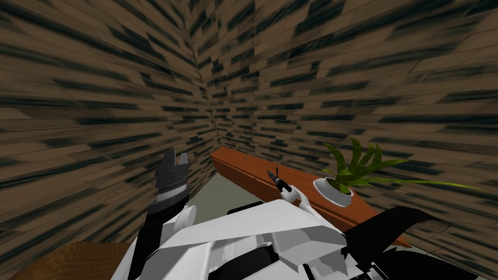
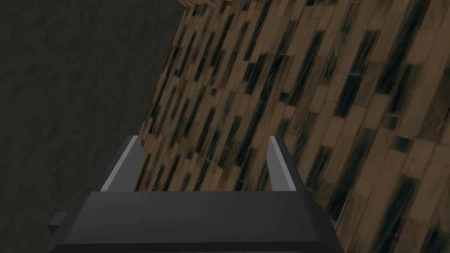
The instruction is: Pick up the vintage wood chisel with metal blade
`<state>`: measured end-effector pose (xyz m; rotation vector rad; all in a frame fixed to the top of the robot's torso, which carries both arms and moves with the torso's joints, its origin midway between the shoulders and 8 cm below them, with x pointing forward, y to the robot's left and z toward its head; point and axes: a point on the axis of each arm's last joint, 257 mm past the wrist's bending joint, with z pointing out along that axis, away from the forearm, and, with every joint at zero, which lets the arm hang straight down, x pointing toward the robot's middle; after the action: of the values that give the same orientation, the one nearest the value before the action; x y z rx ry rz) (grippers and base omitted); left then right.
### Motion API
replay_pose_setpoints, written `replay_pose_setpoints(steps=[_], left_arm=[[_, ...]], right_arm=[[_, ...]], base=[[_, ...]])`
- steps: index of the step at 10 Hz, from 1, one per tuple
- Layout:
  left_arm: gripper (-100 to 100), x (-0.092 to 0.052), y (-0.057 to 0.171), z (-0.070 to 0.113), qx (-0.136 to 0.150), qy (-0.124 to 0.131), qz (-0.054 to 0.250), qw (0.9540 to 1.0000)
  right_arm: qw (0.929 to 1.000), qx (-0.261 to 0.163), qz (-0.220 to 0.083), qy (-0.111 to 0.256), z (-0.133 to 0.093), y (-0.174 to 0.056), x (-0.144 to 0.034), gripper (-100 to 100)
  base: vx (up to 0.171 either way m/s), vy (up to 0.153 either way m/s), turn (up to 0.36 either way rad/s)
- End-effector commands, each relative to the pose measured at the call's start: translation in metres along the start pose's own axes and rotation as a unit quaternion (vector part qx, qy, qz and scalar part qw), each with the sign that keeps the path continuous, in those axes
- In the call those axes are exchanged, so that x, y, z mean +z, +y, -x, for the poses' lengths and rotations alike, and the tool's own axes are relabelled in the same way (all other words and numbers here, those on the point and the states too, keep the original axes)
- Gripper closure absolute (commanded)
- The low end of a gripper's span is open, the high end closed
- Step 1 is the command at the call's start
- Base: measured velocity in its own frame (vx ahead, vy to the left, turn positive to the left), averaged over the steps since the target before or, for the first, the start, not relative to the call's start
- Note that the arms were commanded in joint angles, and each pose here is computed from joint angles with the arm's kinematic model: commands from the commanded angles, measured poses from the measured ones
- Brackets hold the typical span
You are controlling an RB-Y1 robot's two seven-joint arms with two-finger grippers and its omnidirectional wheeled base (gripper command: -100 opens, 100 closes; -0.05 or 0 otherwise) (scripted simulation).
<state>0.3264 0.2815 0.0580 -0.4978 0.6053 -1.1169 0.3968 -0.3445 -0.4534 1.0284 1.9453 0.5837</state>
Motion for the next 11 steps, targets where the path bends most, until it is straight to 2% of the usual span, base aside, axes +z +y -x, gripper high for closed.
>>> replay_pose_setpoints(steps=[1, 4, 5, 7, 10, 11], left_arm=[[0, 0.000, 0.000, 0.000, 0.000, 0.000, 0.000, 1.0000], [0, 0.000, 0.000, 0.000, 0.000, 0.000, 0.000, 1.0000], [0, 0.000, 0.000, 0.000, 0.000, 0.000, 0.000, 1.0000], [0, 0.000, 0.000, 0.000, 0.000, 0.000, 0.000, 1.0000], [0, 0.000, 0.000, 0.000, 0.000, 0.000, 0.000, 1.0000], [0, 0.000, 0.000, 0.000, 0.000, 0.000, 0.000, 1.0000]], right_arm=[[0.9995, -0.009, -0.030, 0.008, 0.001, -0.025, 0.001, -100], [0.9960, -0.016, -0.087, 0.015, 0.003, -0.075, -0.002, -100], [0.9960, -0.016, -0.087, 0.015, 0.003, -0.075, -0.002, -100], [0.9923, -0.022, -0.120, 0.019, 0.009, -0.102, -0.006, -100], [0.9818, -0.032, -0.185, 0.025, 0.024, -0.152, -0.017, -100], [0.9803, -0.032, -0.193, 0.025, 0.025, -0.160, -0.020, -100]], base=[[0.012, 0.006, 0.160], [0.009, 0.001, 0.126], [0.000, 0.000, 0.000], [0.005, 0.000, 0.148], [0.009, -0.001, 0.143], [0.009, -0.005, 0.113]])
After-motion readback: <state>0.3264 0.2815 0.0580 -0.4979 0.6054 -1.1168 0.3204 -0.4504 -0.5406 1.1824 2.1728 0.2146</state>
